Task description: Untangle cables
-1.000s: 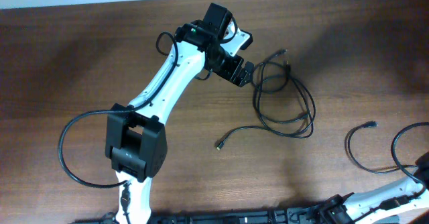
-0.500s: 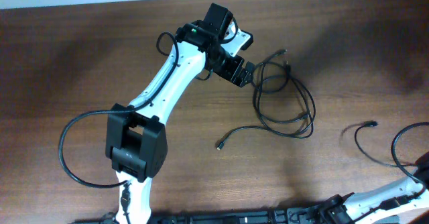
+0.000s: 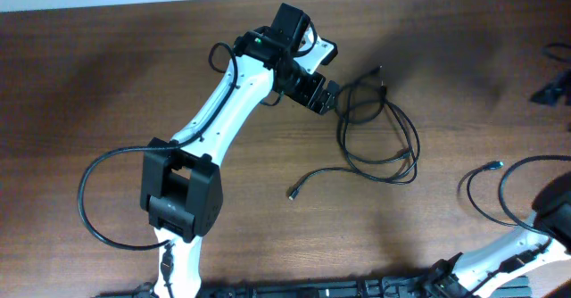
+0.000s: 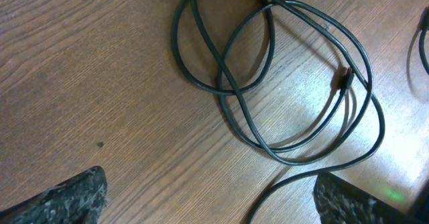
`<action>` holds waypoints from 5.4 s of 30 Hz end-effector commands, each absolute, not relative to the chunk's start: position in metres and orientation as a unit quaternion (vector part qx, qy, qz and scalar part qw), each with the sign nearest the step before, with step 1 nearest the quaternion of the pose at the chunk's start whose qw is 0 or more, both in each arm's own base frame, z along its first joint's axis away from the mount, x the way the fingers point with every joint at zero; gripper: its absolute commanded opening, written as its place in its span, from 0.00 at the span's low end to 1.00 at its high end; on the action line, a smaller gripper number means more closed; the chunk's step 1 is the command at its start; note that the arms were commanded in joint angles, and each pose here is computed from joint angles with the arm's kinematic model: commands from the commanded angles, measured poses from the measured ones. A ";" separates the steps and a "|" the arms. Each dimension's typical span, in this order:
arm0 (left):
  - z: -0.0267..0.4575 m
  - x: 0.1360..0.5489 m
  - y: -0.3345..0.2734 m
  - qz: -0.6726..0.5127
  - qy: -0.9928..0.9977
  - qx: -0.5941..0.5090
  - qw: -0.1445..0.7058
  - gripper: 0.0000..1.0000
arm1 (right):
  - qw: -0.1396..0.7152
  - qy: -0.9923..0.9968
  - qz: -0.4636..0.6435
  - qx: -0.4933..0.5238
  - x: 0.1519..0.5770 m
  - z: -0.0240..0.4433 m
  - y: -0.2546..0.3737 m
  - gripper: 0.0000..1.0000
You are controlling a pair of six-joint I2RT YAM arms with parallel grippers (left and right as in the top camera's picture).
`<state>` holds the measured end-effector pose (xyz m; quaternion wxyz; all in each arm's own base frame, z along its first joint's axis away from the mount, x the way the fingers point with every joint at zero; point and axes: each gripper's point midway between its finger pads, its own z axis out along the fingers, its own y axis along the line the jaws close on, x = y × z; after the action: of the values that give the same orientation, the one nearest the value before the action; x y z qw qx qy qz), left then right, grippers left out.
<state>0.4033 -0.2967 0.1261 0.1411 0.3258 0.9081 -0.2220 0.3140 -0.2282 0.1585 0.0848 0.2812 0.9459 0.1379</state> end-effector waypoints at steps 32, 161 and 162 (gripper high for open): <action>0.125 0.407 -0.293 -0.229 0.911 0.313 0.138 0.99 | -0.205 0.962 0.062 0.170 0.218 -0.014 -0.089 0.50; 0.238 0.436 -0.106 -0.055 0.953 0.153 0.257 0.99 | 0.047 0.963 0.204 -0.167 0.333 0.028 0.043 1.00; 0.238 0.436 -0.106 -0.055 0.953 0.153 0.257 0.99 | 0.048 0.963 0.204 -0.167 0.332 0.026 0.043 1.00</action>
<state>0.4398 -0.1048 0.2230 0.2414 0.1599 0.9560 -0.0467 0.3354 0.0382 0.0259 0.0417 -0.1623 0.9659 0.1975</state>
